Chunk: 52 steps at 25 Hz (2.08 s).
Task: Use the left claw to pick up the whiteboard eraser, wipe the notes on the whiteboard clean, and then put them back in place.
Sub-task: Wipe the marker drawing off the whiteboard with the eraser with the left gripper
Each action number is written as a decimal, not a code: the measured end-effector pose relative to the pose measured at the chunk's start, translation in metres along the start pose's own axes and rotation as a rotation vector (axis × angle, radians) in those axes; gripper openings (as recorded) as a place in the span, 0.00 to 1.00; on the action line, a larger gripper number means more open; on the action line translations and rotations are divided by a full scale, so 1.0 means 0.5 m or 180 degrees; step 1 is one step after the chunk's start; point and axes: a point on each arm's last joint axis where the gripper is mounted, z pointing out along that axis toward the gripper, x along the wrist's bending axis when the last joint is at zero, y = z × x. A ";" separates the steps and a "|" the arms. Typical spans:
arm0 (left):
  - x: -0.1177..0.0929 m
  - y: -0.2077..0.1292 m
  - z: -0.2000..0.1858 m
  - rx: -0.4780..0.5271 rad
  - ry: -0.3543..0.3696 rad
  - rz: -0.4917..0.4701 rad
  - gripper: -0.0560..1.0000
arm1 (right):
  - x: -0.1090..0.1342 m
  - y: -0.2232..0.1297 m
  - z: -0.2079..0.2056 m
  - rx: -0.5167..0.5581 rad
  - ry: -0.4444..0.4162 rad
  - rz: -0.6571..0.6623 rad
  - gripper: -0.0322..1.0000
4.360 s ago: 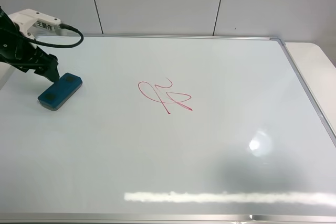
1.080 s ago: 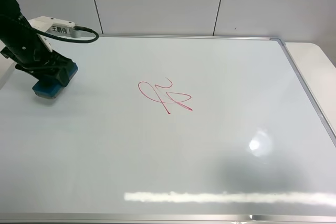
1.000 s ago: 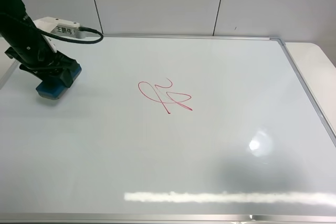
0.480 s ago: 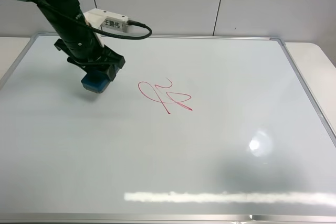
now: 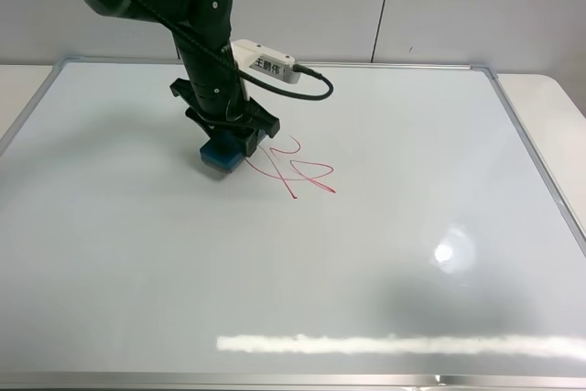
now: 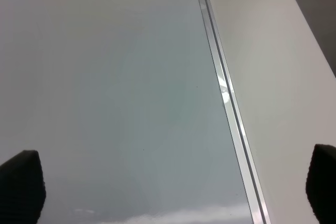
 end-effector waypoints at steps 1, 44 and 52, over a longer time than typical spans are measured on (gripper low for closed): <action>-0.003 0.003 0.010 0.0027 0.0017 0.0030 0.58 | 0.000 0.000 0.000 0.0000 0.0000 0.0000 0.99; -0.212 -0.013 0.049 0.0089 -0.0306 0.0599 0.58 | 0.000 0.000 0.000 0.0000 0.0000 0.0000 0.99; -0.248 -0.019 0.049 0.0025 -0.0371 0.0701 0.58 | 0.000 0.000 0.000 0.0000 0.0000 0.0000 0.99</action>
